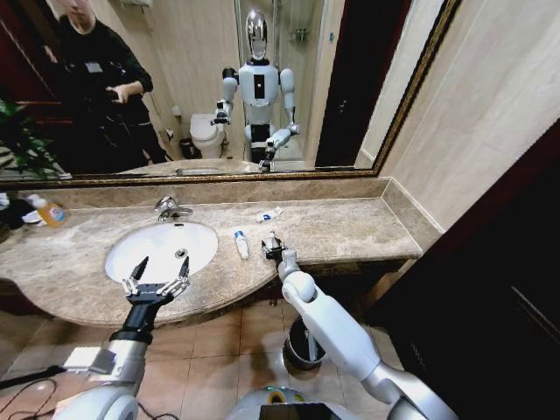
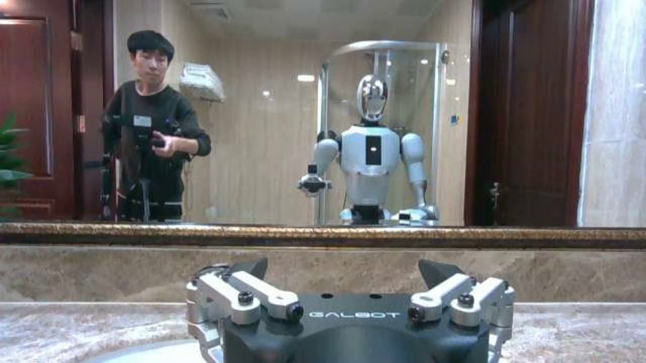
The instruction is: Pick up the trash from the sink and place it in the trash bin.
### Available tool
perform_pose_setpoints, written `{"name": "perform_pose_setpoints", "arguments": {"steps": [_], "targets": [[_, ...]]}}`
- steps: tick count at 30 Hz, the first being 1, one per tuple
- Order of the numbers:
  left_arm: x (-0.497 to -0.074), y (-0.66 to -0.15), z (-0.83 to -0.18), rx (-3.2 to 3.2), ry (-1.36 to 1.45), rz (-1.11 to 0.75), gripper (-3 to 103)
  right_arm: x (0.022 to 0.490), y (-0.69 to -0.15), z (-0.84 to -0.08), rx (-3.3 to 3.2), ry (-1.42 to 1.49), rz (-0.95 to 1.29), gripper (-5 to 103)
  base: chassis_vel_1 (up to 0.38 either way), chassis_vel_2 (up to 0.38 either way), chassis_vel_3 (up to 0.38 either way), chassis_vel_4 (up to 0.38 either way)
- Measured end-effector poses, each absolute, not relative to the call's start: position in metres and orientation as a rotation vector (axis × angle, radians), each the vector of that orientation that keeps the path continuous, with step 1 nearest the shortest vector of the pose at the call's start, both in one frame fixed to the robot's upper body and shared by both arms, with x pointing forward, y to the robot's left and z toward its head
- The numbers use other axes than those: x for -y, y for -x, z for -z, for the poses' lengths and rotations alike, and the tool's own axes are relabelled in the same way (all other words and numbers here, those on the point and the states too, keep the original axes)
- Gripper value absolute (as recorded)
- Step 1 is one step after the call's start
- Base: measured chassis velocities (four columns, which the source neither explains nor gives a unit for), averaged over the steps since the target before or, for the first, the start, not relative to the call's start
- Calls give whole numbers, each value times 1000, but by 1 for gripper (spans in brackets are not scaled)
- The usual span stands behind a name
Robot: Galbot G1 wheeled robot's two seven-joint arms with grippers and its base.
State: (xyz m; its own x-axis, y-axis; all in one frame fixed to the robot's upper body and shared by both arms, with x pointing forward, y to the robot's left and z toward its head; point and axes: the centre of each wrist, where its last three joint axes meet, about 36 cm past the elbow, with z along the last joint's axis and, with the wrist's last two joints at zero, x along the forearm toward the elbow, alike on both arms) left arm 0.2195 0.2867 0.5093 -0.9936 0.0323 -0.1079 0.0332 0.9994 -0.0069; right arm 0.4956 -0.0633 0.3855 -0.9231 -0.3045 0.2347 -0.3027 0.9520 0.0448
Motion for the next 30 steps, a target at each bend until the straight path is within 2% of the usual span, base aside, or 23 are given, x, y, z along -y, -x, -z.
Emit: {"name": "perform_pose_setpoints", "arguments": {"steps": [2, 4, 6, 7, 10, 12, 21, 30], "targets": [[-287, -219, -509, -3033, -50, 13, 100, 63, -496, -385, 2868, -451, 14, 31, 0, 0, 0, 0], [-287, -219, -509, -3033, -50, 13, 100, 64, -496, -385, 2868, -451, 14, 31, 0, 0, 0, 0], [-287, -219, -509, -3033, -50, 13, 100, 66, -495, -387, 2873, -456, 15, 20, 0, 0, 0, 0], [-287, -219, -509, -3033, -50, 13, 100, 66, -495, -387, 2873, -456, 15, 20, 0, 0, 0, 0], [-287, -219, -509, -3033, -50, 13, 100, 74, -486, -398, 2897, -475, 21, 8, 0, 0, 0, 0], [-287, -219, -509, -3033, -50, 13, 100, 78, -483, -402, 2908, -480, 21, 5, 0, 0, 0, 0], [-287, -219, -509, -3033, -50, 13, 100, 125, -440, -424, 2969, -489, 0, 5, 0, 0, 0, 0], [-287, -219, -509, -3033, -50, 13, 100, 180, -347, -453, 2954, -476, 50, 5, 0, 0, 0, 0]]}}
